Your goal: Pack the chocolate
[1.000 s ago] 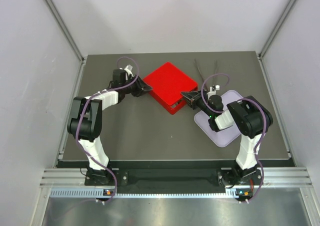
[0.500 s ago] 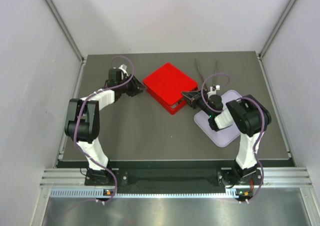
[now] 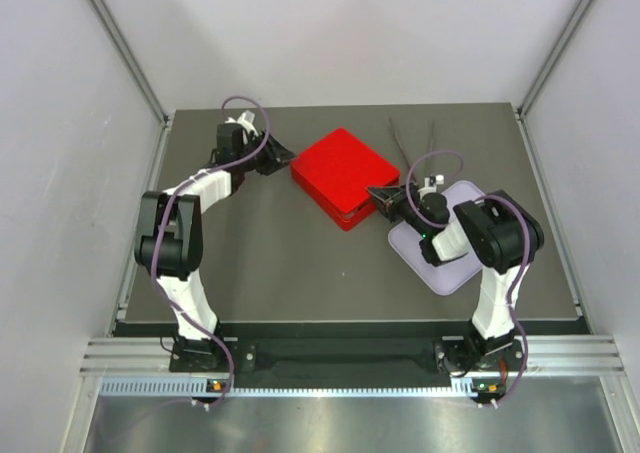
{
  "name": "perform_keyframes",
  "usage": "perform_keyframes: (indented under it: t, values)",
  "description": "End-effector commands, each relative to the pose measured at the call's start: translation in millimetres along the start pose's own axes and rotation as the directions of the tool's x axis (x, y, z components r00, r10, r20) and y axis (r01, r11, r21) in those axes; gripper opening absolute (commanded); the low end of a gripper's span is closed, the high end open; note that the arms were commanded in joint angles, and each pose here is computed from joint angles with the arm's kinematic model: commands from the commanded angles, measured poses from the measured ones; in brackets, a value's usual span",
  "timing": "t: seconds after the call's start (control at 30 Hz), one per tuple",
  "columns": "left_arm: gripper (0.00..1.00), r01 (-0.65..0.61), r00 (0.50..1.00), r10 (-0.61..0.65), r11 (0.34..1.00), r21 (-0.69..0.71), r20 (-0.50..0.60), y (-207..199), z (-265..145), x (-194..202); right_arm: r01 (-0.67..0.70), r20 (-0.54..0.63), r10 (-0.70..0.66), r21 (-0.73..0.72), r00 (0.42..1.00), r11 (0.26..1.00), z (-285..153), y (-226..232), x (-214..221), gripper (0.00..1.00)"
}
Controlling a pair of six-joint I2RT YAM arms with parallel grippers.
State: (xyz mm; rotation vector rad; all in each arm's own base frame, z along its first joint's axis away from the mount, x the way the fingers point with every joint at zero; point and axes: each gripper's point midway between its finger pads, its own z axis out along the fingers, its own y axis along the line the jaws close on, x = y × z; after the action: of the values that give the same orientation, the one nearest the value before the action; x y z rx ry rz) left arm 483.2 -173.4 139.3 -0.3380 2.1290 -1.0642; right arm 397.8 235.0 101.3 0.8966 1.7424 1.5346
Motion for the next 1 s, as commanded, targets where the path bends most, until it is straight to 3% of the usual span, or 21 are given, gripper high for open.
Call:
perform_keyframes:
  t: [0.0,0.5,0.97]
  values:
    - [0.42,-0.043,0.998,0.04,0.997,0.069,0.042,-16,12,-24,0.074,0.044,-0.064,-0.26,0.997,0.963,-12,63,-9,0.11]
    - [0.42,-0.019,1.0,0.018,0.996,0.086,0.007,-7,28,-12,0.13,0.041,-0.124,-0.201,0.991,0.971,-21,63,-15,0.33]
    - [0.42,-0.024,1.0,0.023,0.996,0.087,0.011,-10,24,-12,0.135,0.03,-0.139,0.096,0.99,0.986,-39,20,-28,0.34]
